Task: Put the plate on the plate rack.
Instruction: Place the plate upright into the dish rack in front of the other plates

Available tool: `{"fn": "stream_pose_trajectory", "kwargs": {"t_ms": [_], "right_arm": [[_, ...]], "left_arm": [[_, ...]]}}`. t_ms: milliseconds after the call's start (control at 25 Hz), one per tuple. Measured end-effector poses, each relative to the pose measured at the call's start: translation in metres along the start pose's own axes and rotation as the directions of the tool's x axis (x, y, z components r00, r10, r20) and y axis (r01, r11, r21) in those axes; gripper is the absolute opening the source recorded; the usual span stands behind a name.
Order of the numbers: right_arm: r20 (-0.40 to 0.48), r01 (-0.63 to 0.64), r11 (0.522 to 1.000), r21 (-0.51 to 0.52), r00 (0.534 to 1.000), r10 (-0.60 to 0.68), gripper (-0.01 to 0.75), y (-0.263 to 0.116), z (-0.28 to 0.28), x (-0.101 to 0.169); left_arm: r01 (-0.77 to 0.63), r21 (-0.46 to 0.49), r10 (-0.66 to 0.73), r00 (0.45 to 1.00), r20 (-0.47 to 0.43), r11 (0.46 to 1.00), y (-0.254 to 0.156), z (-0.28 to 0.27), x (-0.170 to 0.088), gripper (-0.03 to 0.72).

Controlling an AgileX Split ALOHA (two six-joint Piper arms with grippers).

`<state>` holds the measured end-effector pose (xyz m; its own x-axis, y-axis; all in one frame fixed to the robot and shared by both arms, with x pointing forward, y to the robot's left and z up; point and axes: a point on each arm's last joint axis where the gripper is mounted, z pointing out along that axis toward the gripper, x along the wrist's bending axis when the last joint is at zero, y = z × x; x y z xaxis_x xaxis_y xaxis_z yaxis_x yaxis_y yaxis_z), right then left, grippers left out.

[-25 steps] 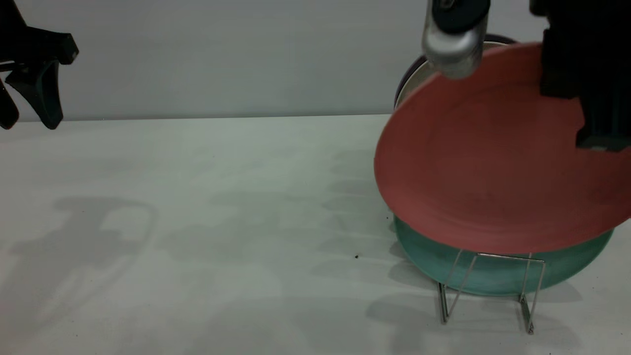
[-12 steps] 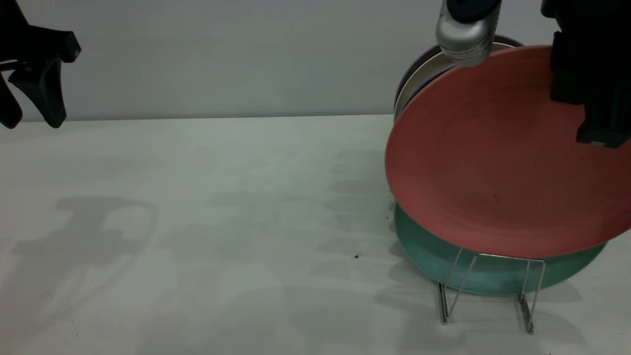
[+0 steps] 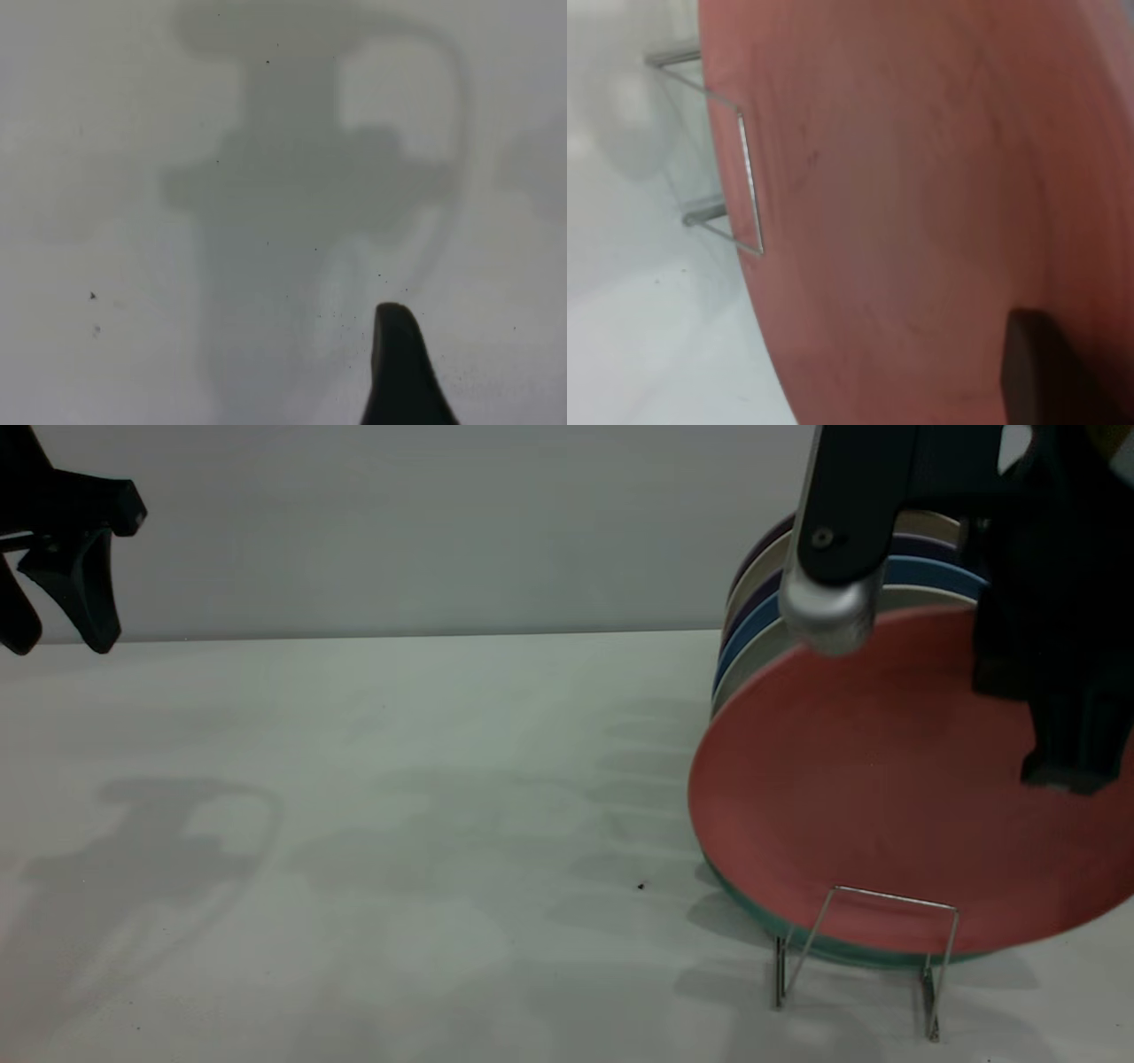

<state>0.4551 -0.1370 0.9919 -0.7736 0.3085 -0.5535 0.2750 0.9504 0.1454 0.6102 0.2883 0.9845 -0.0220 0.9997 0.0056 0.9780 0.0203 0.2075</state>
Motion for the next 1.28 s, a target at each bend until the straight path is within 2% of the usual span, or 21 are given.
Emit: {"fn": "stream_pose_trajectory", "kwargs": {"t_ms": [480, 600, 960, 1160, 1280], "right_arm": [[-0.028, -0.059, 0.998, 0.038, 0.998, 0.060, 0.079, -0.001, 0.031, 0.010], [-0.032, -0.072, 0.997, 0.033, 0.997, 0.073, 0.101, -0.001, 0.033, 0.009], [-0.053, -0.111, 0.994, 0.024, 0.992, 0.112, 0.348, 0.000, 0.033, 0.011], [-0.066, -0.141, 0.990, 0.022, 0.988, 0.142, 0.377, 0.000, 0.032, 0.011], [-0.057, -0.173, 0.985, -0.013, 0.983, 0.172, 0.379, -0.001, 0.020, 0.006]], "left_arm": [[0.000, -0.002, 0.000, 1.000, 0.000, 1.000, 0.000, 0.000, 0.000, 0.487], [0.000, -0.003, 0.000, 1.000, 0.000, 1.000, 0.000, 0.000, 0.000, 0.487], [-0.001, -0.005, 0.001, 1.000, 0.000, 1.000, 0.000, 0.000, 0.000, 0.487], [-0.002, -0.006, 0.002, 1.000, 0.000, 1.000, 0.001, 0.000, 0.000, 0.487], [-0.002, -0.006, 0.002, 1.000, 0.000, 1.000, 0.001, 0.000, 0.000, 0.487]]}}
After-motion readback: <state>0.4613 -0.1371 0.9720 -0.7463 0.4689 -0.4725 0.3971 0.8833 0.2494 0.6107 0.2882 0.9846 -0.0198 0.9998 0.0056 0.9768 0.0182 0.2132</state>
